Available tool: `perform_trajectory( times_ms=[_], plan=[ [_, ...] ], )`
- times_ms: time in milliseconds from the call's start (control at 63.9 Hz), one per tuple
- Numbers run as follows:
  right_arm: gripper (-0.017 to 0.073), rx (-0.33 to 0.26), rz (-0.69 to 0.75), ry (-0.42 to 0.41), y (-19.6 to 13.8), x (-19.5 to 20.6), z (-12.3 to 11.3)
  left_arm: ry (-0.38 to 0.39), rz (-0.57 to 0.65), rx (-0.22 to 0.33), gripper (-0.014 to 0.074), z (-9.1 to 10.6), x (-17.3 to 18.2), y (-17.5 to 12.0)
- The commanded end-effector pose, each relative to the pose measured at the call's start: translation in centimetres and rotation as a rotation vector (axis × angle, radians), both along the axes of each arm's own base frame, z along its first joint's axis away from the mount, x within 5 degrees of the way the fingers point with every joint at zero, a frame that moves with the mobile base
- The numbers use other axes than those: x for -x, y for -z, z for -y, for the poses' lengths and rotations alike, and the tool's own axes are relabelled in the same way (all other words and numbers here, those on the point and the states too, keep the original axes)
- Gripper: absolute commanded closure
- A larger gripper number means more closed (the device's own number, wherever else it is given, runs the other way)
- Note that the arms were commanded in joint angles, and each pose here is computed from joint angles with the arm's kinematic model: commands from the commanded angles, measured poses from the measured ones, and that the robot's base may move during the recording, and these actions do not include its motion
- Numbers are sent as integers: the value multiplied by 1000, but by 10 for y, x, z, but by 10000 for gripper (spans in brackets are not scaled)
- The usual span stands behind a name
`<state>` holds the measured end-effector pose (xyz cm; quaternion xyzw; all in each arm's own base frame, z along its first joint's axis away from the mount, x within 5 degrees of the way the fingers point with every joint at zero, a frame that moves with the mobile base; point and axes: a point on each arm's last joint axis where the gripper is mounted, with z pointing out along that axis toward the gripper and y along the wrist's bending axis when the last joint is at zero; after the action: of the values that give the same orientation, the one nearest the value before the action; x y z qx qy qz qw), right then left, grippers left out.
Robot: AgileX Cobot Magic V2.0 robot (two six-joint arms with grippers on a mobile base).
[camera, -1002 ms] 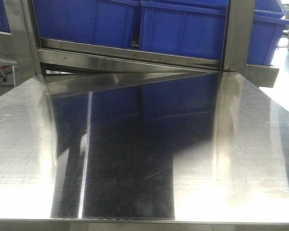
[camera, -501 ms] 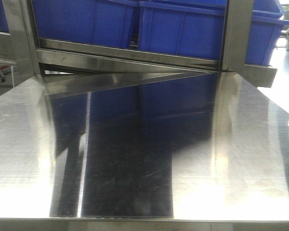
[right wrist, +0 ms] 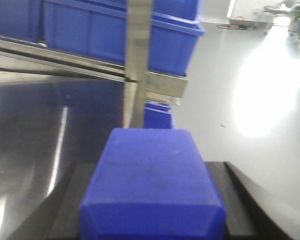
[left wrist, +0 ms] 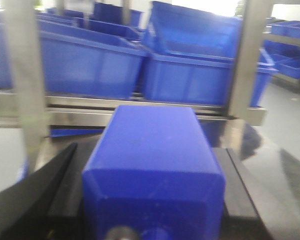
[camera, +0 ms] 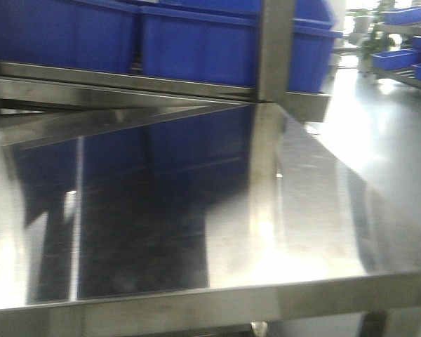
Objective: Pick and sort blue part to right shelf
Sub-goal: 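Drive the base away from the table carrying both parts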
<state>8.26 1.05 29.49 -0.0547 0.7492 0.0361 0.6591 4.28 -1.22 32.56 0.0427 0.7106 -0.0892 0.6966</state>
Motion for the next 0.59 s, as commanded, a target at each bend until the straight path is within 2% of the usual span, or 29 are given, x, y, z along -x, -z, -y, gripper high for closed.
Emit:
perform_trajectory(
  times_ms=[0, 579],
  plan=[
    [146, -1, 116, 1, -18, 0, 0, -13, 94, 32, 188, -1, 1, -16],
    [146, -1, 116, 1, -18, 0, 0, -13, 94, 32, 188, -1, 1, -16]
  ],
)
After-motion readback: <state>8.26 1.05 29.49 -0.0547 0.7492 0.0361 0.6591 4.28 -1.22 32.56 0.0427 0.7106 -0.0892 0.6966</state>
